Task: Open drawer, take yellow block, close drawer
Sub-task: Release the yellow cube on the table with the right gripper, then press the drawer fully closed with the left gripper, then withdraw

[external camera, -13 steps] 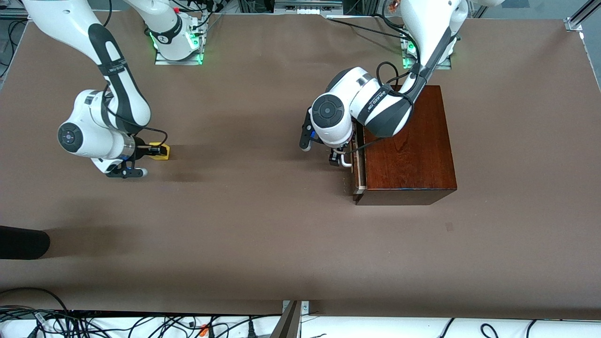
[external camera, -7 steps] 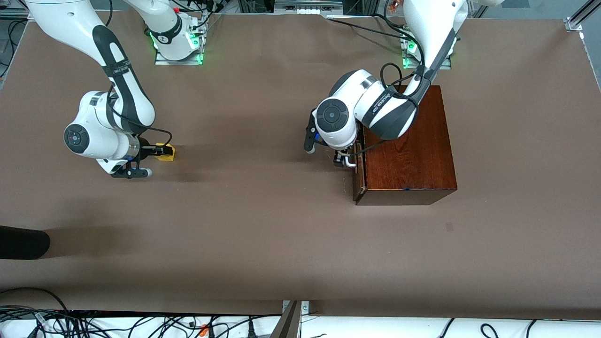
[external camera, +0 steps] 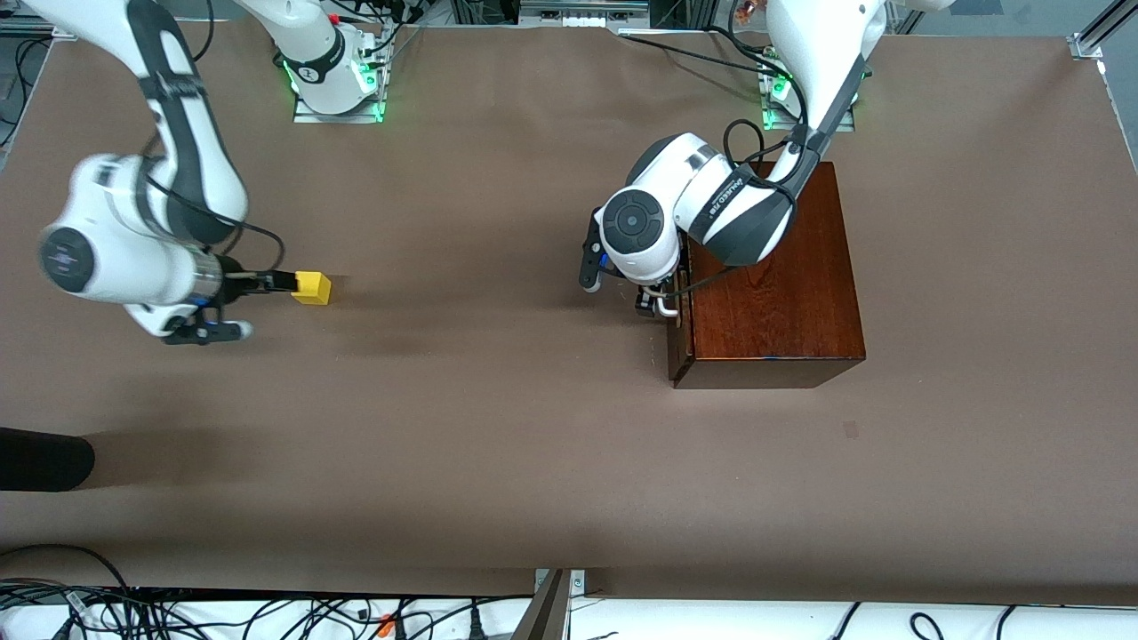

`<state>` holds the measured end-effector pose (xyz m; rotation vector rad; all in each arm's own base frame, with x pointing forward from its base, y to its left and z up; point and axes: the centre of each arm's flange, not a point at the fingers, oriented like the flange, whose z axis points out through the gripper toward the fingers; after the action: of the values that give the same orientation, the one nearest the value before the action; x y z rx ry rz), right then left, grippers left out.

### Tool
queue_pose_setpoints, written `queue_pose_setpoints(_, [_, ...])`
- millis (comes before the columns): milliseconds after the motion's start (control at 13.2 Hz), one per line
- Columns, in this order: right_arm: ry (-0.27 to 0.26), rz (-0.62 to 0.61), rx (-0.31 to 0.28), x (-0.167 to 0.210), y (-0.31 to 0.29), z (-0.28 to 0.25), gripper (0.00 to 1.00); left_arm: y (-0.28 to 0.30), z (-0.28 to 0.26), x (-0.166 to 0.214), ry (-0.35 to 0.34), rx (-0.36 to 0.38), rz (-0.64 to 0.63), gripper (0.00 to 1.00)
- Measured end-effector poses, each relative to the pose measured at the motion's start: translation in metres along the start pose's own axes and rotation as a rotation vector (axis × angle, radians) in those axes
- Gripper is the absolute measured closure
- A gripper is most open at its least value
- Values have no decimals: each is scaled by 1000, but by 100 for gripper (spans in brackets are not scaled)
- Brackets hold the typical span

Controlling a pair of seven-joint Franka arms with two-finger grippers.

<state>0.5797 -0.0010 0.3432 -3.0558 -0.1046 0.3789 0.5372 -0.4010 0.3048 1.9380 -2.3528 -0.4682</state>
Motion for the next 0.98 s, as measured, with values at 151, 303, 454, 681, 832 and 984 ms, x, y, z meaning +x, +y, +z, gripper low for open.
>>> queue_pose_setpoints(151, [35,-5,-48,-15,12,-55,0,-1,0,-5,0,-6,-7,0])
queue_pose_setpoints(303, [42,-1,-67,-33,19,-99,0,-1,0,-5,0,-6,-9,0])
queue_pose_setpoints(454, [22,1,-68,-46,19,-131,0,-2,-4,-4,4,1,-26,0])
queue_pose_setpoints(681, [10,1,-88,-59,18,-171,0,3,-41,-4,80,29,-130,0])
queue_pose_setpoints(832, [37,-4,-102,-73,8,-194,0,15,-68,-7,150,9,-215,0])
queue_pose_setpoints(984, [48,4,-106,-89,-3,-210,0,20,-92,-27,186,-8,-328,0])
